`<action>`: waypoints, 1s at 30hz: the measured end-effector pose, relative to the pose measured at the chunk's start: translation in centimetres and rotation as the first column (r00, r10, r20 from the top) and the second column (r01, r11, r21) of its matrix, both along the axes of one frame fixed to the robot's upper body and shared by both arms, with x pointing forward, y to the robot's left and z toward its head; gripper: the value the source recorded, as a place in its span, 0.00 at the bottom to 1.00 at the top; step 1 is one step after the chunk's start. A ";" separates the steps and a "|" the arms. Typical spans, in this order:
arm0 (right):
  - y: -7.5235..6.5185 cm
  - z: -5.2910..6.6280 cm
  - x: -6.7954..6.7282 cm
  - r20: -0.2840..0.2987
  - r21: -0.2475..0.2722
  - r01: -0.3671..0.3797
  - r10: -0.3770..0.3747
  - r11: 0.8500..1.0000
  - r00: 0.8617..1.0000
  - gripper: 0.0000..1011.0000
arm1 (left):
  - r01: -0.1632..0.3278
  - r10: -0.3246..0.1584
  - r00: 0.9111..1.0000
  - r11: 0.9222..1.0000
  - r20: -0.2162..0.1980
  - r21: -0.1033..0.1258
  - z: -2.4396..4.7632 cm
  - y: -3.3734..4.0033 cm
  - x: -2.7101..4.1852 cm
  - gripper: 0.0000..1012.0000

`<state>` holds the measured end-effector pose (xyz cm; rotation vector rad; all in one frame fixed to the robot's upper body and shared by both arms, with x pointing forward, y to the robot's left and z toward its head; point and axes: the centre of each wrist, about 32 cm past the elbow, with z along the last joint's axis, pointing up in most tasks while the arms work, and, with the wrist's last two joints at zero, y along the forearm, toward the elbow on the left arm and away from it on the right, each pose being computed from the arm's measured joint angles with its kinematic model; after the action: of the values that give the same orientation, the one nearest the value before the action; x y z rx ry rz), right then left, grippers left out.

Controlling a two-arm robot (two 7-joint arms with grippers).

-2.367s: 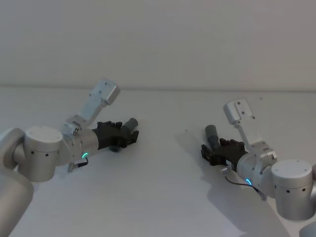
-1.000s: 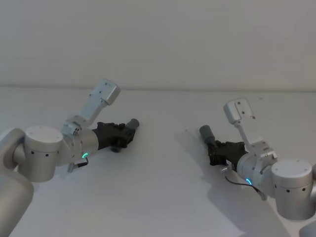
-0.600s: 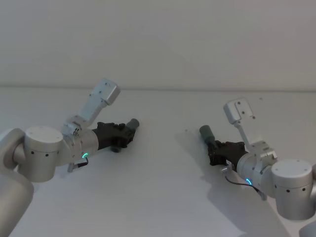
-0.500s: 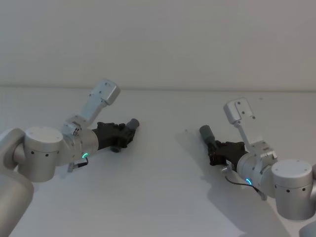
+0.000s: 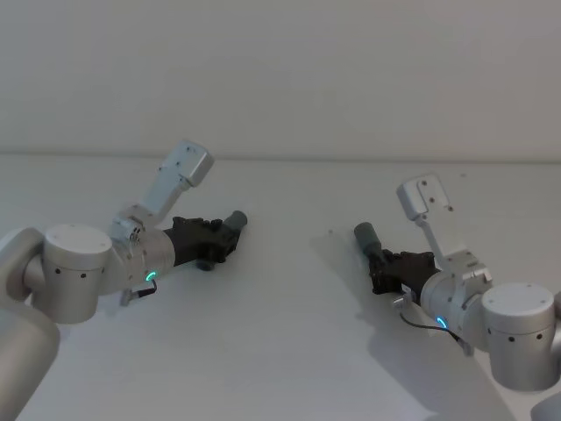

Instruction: Use both hands to pick up one end of the pipe from the table, align the ends, and insert them.

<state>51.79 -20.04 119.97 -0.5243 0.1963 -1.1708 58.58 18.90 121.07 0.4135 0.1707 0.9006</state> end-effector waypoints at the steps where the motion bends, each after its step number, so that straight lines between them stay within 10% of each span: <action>1: 0.0 0.0 0.0 0.000 0.000 0.000 0.000 1.000 1.000 0.14 | 0.000 0.000 1.000 1.000 0.000 0.000 0.00 0.00 0.00 0.34; 30: 0.0 0.0 0.0 0.000 0.000 0.000 0.000 1.000 1.000 0.14 | 0.000 0.000 1.000 1.000 0.000 0.000 0.00 0.00 0.00 0.34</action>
<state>51.79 -20.04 119.97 -0.5243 0.1962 -1.1708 58.58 18.90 121.07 0.4135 0.1706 0.9006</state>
